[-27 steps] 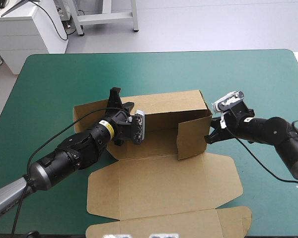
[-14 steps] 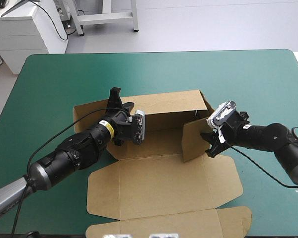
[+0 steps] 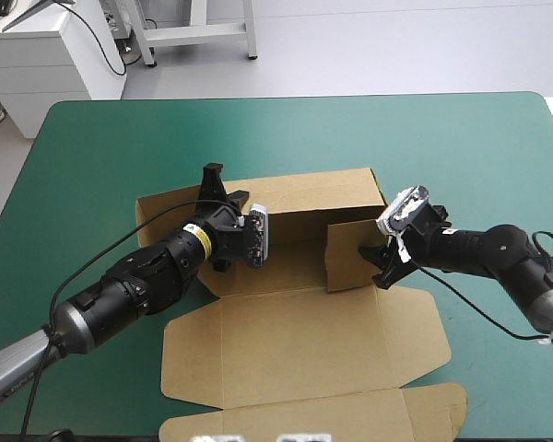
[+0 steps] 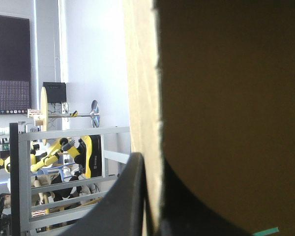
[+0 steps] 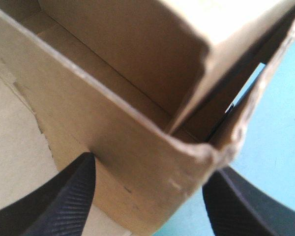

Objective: Fold the box

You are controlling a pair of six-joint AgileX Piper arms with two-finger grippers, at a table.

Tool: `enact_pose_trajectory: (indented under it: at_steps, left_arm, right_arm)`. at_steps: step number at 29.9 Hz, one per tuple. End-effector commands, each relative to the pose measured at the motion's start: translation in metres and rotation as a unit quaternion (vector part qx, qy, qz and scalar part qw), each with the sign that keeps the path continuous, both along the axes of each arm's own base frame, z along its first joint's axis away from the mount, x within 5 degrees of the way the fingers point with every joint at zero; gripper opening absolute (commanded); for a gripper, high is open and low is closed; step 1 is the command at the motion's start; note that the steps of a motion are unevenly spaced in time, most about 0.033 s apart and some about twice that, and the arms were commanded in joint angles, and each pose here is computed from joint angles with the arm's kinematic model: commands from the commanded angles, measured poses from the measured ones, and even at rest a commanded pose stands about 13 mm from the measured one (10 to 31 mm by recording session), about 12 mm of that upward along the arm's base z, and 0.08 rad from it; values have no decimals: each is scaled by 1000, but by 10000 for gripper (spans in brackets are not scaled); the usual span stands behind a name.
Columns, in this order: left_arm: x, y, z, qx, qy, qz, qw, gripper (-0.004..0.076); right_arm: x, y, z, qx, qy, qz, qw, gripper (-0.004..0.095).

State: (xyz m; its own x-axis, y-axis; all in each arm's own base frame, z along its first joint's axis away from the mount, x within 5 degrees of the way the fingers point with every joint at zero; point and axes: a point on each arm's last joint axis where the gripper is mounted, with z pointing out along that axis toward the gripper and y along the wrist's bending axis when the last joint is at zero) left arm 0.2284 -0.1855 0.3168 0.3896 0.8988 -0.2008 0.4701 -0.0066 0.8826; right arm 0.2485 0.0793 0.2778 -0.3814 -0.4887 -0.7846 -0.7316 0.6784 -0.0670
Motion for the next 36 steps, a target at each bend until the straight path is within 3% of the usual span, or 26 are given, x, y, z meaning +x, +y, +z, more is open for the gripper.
enact_pose_trajectory:
  at_steps: [1,8,12,15,22,27,31,33,36]
  left_arm:
    - [-4,-1,7,-33,9,2,999,-8]
    - [-4,-3,5,-39,16,-2,999,-8]
    - [-7,-14,-2,-32,28,-15,999,-8]
    - [-12,-23,-6,-27,32,-34,999,-8]
    - [-13,-27,-5,-37,26,-52,998,-8]
    - [-13,-28,-5,-38,26,-52,998,-6]
    - [-15,-26,-1,-47,24,-52,997,76]
    - [-17,-25,3,-59,23,-53,997,159]
    - [-23,-21,13,-89,26,-49,994,355]
  right_arm:
    - [9,3,11,11,-44,-31,998,612]
    - [13,5,5,11,-31,-30,999,598]
    - [14,7,2,16,-20,-31,999,541]
    - [13,9,1,17,-15,-23,999,442]
    - [7,13,0,23,9,9,1000,12]
    - [5,15,-1,27,16,17,999,-19]
    - [4,15,-1,28,19,22,999,-19]
    - [6,14,0,33,19,4,999,-19]
    - [10,12,0,44,21,-31,998,-18]
